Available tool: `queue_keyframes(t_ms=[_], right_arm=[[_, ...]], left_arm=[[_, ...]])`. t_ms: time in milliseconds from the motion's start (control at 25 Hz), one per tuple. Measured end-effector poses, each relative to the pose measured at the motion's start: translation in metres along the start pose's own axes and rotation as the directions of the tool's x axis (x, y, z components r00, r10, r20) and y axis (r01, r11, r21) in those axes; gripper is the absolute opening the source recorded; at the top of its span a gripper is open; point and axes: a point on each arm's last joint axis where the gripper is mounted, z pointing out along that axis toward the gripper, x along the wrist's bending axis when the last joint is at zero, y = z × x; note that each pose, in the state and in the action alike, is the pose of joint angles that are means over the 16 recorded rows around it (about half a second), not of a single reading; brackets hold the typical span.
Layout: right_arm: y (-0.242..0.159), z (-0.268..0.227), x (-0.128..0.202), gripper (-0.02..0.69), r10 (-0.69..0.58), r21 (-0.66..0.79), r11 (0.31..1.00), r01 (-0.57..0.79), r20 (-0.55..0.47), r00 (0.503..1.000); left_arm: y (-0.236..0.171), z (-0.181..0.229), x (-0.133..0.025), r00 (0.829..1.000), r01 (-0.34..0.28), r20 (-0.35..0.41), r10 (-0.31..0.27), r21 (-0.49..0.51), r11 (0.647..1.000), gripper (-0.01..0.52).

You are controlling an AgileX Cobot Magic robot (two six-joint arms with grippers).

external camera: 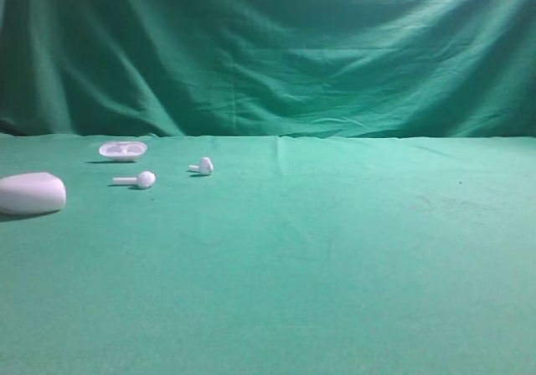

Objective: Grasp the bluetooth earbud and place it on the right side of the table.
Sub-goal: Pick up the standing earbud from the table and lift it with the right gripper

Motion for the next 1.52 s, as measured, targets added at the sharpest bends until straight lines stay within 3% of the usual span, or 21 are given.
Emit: queue_keyframes(t_ms=[360, 680, 1080, 1520], right_arm=[[0.085, 0.079, 0.051, 0.009, -0.251, 0.158, 0.950, 0.268, -0.122, 0.960], [0.135, 0.158, 0.108, 0.142, -0.370, 0.206, 0.892, 0.403, -0.182, 0.911], [0.147, 0.241, 0.144, 0.330, -0.431, 0.225, 0.854, 0.469, -0.197, 0.881], [0.140, 0.280, 0.148, 0.348, -0.434, 0.222, 0.860, 0.460, -0.156, 0.887]], left_arm=[[0.000, 0.000, 0.000, 1.000, 0.000, 0.000, 0.000, 0.000, 1.000, 0.000], [0.000, 0.000, 0.000, 1.000, 0.000, 0.000, 0.000, 0.000, 1.000, 0.000], [0.000, 0.000, 0.000, 1.000, 0.000, 0.000, 0.000, 0.000, 1.000, 0.000], [0.000, 0.000, 0.000, 1.000, 0.000, 0.000, 0.000, 0.000, 1.000, 0.000]])
